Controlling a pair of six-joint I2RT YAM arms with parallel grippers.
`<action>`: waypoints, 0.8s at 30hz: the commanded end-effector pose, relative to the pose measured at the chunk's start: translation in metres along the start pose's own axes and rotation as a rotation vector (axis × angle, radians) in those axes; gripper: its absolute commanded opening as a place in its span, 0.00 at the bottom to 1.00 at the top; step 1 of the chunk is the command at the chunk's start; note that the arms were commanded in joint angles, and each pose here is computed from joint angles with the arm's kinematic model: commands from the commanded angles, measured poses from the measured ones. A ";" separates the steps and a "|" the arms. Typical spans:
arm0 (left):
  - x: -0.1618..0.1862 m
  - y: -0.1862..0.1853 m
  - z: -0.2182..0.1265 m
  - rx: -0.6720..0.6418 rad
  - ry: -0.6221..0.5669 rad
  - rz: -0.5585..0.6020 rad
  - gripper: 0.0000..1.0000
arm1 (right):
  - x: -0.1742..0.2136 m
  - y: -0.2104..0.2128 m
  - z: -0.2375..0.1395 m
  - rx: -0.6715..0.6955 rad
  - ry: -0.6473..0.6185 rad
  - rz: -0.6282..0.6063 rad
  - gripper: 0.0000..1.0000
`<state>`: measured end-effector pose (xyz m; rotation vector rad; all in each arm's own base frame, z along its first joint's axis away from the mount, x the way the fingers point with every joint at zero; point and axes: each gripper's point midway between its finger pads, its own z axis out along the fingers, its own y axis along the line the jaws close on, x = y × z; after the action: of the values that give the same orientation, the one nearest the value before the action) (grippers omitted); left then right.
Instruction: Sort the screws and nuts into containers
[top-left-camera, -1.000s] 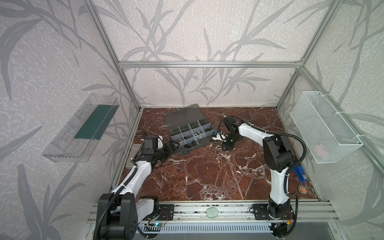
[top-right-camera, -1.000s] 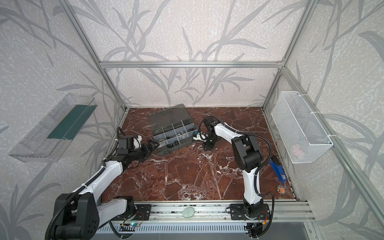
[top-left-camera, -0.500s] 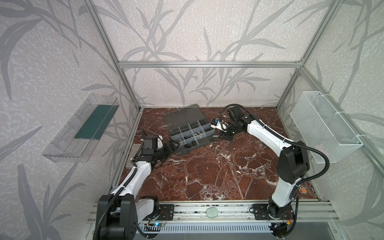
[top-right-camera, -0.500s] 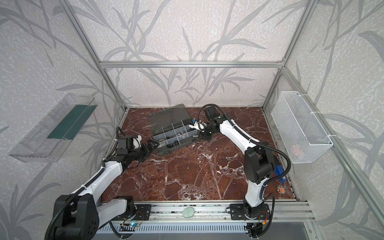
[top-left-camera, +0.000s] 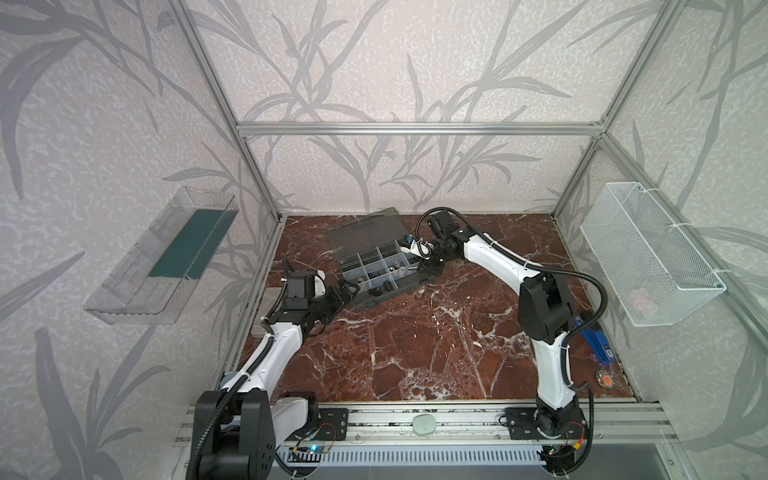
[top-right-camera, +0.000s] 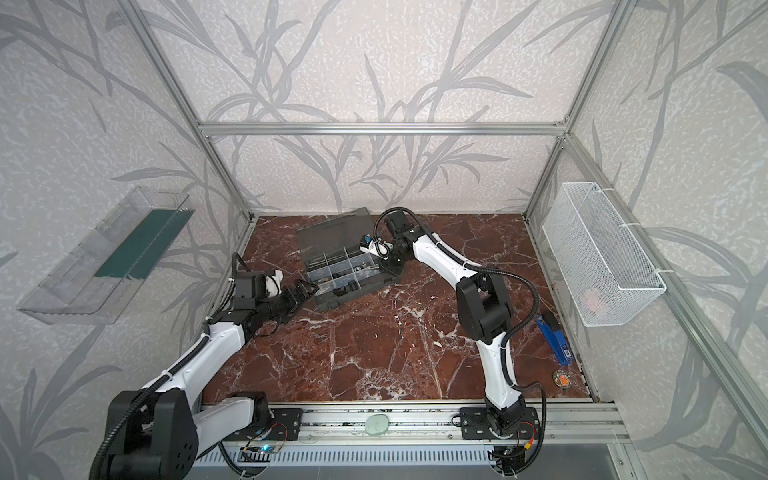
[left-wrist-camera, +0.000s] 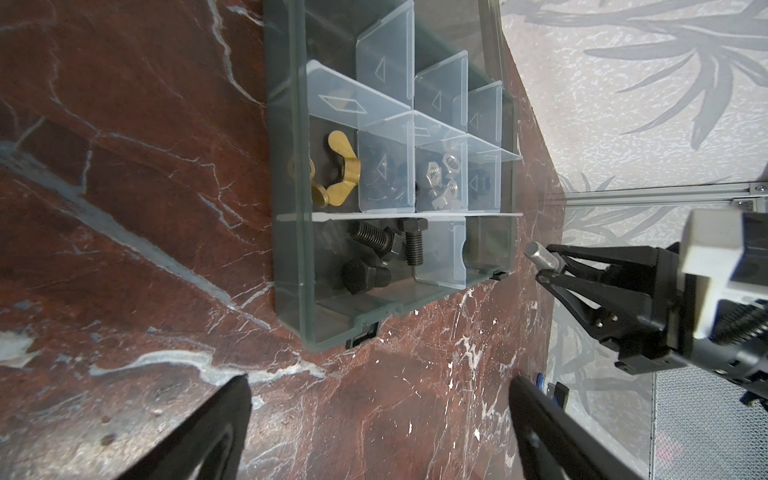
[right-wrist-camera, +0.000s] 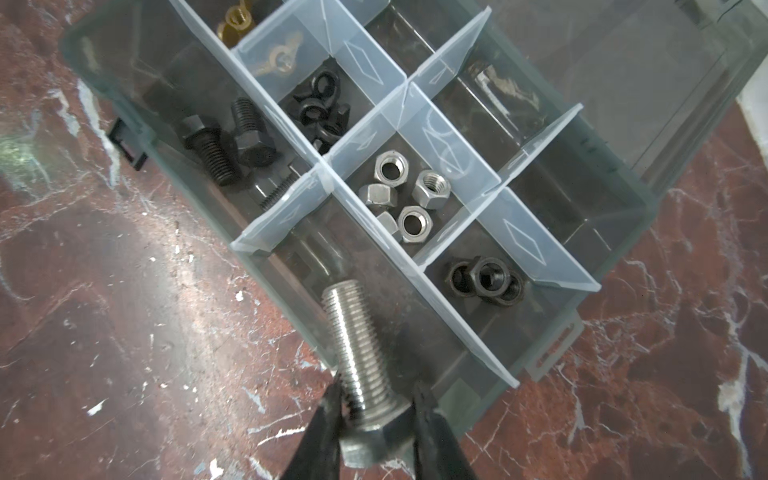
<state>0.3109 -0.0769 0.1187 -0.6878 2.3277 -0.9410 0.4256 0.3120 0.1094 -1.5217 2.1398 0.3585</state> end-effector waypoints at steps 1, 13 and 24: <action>-0.001 -0.003 -0.004 0.014 -0.011 0.004 0.95 | -0.009 -0.006 -0.001 0.022 -0.004 0.013 0.00; -0.002 -0.003 -0.006 0.008 -0.016 0.006 0.95 | 0.002 -0.013 0.025 0.041 0.087 0.004 0.00; -0.001 -0.003 -0.008 0.005 -0.019 0.007 0.96 | 0.003 -0.013 0.034 0.068 0.142 -0.010 0.24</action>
<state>0.3090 -0.0764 0.1219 -0.6858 2.3217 -0.9391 0.4427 0.3196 0.0720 -1.5672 2.2317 0.2132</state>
